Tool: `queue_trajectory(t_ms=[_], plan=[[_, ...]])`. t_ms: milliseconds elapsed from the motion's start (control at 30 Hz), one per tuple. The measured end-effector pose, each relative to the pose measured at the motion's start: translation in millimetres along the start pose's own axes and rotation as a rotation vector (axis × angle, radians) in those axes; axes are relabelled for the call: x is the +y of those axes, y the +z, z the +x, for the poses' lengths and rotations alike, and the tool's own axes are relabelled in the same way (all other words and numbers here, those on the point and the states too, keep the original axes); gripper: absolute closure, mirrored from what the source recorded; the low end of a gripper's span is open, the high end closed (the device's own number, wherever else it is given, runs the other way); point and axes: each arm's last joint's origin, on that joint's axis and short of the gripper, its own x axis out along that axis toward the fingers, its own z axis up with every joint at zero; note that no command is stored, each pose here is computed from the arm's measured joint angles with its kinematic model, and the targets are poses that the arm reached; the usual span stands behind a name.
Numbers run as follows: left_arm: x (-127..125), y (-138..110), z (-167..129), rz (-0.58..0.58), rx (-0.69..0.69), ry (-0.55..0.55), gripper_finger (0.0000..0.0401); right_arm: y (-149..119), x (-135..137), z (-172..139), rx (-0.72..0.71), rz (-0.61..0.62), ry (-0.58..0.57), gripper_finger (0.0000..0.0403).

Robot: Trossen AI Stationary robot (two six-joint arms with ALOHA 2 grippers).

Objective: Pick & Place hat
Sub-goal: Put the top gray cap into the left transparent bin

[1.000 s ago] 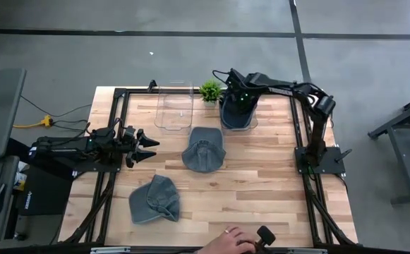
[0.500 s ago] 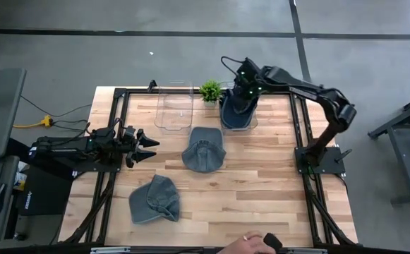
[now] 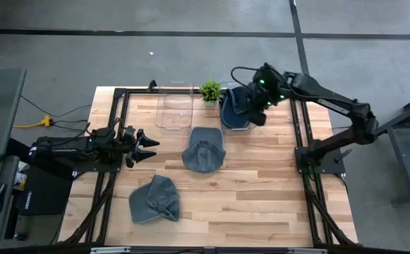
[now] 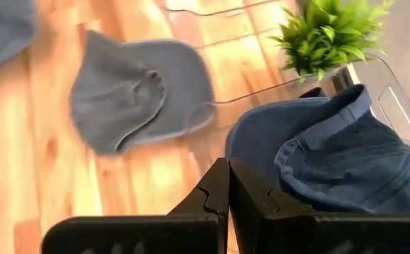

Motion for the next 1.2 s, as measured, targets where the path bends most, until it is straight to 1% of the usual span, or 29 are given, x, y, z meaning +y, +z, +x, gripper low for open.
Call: queue_trajectory(t_ms=[67,167,233,333,500,600,667,800,900,1067,1200], plan=[[0.0,0.0,0.0,0.000,0.000,0.000,0.0135,-6.3,10.3,-8.8,-0.013,-0.046,0.014,0.0403],[0.0,0.0,0.0,0.000,0.000,0.000,0.0135,-25.8,24.2,-14.4,-0.038,-0.101,0.037,0.0403],[0.0,0.0,0.0,0.000,0.000,0.000,0.0135,-41.7,33.2,-14.8,-0.063,-0.103,0.060,0.0403],[0.0,0.0,0.0,0.000,0.000,0.000,0.0135,-66.2,46.4,-13.7,-0.088,-0.063,0.115,0.0403],[0.0,0.0,0.0,0.000,0.000,0.000,0.0135,-102.4,65.8,-3.9,-0.094,0.053,0.179,0.0403],[0.0,0.0,0.0,0.000,0.000,0.000,0.0135,-118.5,75.3,7.0,-0.083,0.182,0.216,0.0403],[0.0,0.0,0.0,0.000,0.000,0.000,0.0135,-126.3,82.0,16.0,-0.081,0.259,0.240,0.0403],[0.0,0.0,0.0,0.000,0.000,0.000,0.0135,-135.9,94.5,33.0,-0.113,0.365,0.270,0.0403],[0.0,0.0,0.0,0.000,0.000,0.000,0.0135,-140.1,100.7,43.8,-0.140,0.451,0.244,0.0403],[0.0,0.0,0.0,0.000,0.000,-0.001,0.0135,-143.7,106.4,58.9,-0.137,0.548,0.137,0.0403],[0.0,0.0,0.0,0.000,0.000,0.000,0.0135,-140.5,110.6,72.2,-0.131,0.622,0.115,0.0402]])
